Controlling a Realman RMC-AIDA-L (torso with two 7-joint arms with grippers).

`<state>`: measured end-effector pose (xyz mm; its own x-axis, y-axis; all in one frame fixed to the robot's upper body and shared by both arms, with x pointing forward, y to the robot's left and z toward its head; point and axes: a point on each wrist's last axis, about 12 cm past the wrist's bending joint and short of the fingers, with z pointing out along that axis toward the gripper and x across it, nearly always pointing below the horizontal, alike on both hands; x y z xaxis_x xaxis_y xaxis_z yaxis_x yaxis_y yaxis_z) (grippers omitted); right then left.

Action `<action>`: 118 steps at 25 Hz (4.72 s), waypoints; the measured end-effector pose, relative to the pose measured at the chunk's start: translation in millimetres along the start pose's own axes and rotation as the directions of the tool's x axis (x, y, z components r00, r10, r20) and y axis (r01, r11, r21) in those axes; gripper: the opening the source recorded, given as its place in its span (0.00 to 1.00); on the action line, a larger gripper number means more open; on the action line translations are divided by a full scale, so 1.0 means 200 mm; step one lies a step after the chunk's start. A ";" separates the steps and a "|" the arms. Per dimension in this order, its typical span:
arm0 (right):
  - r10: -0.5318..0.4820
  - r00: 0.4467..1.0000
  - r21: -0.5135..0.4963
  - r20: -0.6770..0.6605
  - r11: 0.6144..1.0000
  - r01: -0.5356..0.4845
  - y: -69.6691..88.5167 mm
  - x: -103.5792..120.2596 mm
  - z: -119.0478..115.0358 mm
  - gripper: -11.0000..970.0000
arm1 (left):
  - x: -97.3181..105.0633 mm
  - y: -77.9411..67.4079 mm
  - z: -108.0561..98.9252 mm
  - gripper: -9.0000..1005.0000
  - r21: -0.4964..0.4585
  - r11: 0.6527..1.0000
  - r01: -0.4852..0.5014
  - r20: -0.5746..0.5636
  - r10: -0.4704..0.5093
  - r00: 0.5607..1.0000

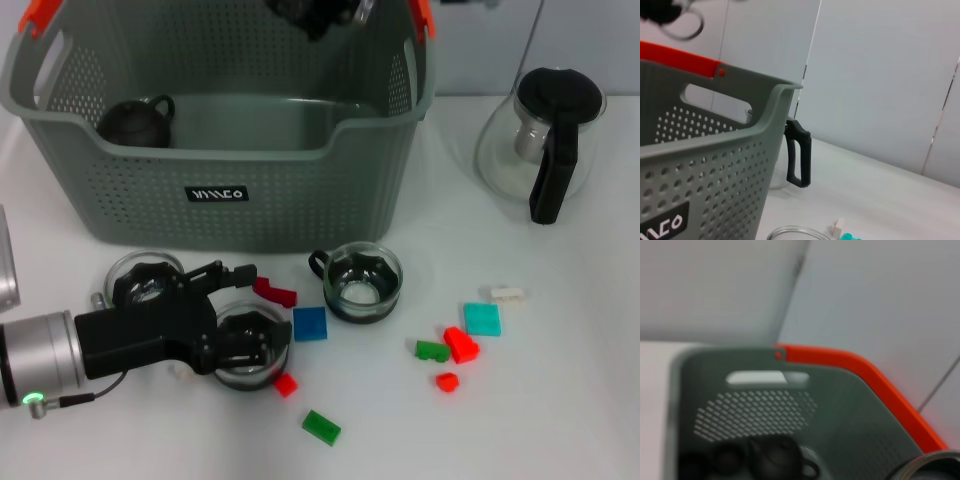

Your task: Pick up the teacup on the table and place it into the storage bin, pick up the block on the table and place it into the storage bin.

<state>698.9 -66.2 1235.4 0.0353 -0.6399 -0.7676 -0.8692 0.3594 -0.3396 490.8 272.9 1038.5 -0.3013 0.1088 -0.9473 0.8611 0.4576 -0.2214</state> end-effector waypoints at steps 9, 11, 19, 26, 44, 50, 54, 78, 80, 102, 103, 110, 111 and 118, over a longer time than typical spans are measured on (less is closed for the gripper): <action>-0.078 0.992 0.061 -0.101 0.995 0.084 0.11 0.17 0.16 0.08 | -0.01 0.00 0.00 0.91 -0.004 1.000 0.000 0.013 0.000 1.000; -0.080 0.991 0.068 -0.111 0.994 0.088 0.12 0.19 0.17 0.07 | -0.01 0.00 0.00 0.91 -0.004 1.000 0.000 0.014 0.000 1.000; -0.068 0.990 0.070 -0.127 0.995 0.078 0.13 0.23 0.18 0.07 | -0.01 0.00 0.00 0.91 -0.005 1.000 0.002 0.014 -0.002 1.000; -0.045 0.991 0.070 -0.129 0.996 0.055 0.14 0.26 0.17 0.07 | -0.01 0.00 0.00 0.91 -0.005 1.000 0.002 0.014 -0.002 1.000; -0.038 0.996 0.074 -0.083 0.996 0.044 0.14 0.24 0.10 0.47 | 0.00 -0.01 0.00 0.91 -0.003 1.000 0.007 0.016 -0.007 1.000; 0.002 0.998 0.072 0.058 0.997 -0.006 0.13 0.13 -0.12 0.64 | 0.00 -0.01 -0.01 0.91 -0.009 1.000 0.010 0.023 -0.010 1.000; -0.006 0.985 0.013 0.172 1.000 0.003 0.17 0.06 -0.36 0.66 | 0.00 0.00 -0.01 0.91 -0.009 1.000 0.009 0.023 -0.009 1.000; -0.220 0.925 -0.450 -0.310 0.891 0.062 0.57 0.43 -0.39 0.65 | 0.02 -0.01 -0.02 0.91 -0.016 1.000 0.010 0.012 -0.010 1.000; -0.232 0.913 -0.450 -0.334 0.891 0.062 0.57 0.44 -0.33 0.65 | 0.02 -0.01 -0.02 0.91 -0.016 1.000 0.011 0.012 -0.010 1.000; -0.309 0.866 -0.429 -0.393 0.895 0.125 0.61 0.48 -0.07 0.93 | 0.03 -0.02 -0.02 0.91 -0.020 1.000 0.021 0.016 -0.020 1.000; -0.315 0.866 -0.430 -0.390 0.893 0.131 0.62 0.48 -0.07 0.95 | 0.03 -0.02 -0.02 0.91 -0.021 1.000 0.021 0.016 -0.021 1.000; -0.333 0.860 -0.433 -0.386 0.889 0.150 0.66 0.51 -0.02 0.98 | 0.03 -0.02 -0.02 0.91 -0.020 1.000 0.021 0.014 -0.020 1.000; -0.337 0.859 -0.435 -0.386 0.887 0.152 0.67 0.51 -0.01 0.98 | 0.03 -0.02 -0.02 0.91 -0.020 1.000 0.021 0.014 -0.020 1.000; -0.334 0.864 -0.444 -0.376 0.884 0.148 0.69 0.51 0.01 0.94 | 0.04 -0.02 -0.03 0.90 -0.028 0.999 0.024 0.018 -0.024 1.000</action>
<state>582.6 -81.0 1108.5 0.1349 -0.9287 -0.3454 -0.9819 -0.0786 -0.1721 483.3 277.2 1034.0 -0.3144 0.0823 -0.9457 0.8416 0.4850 -0.2376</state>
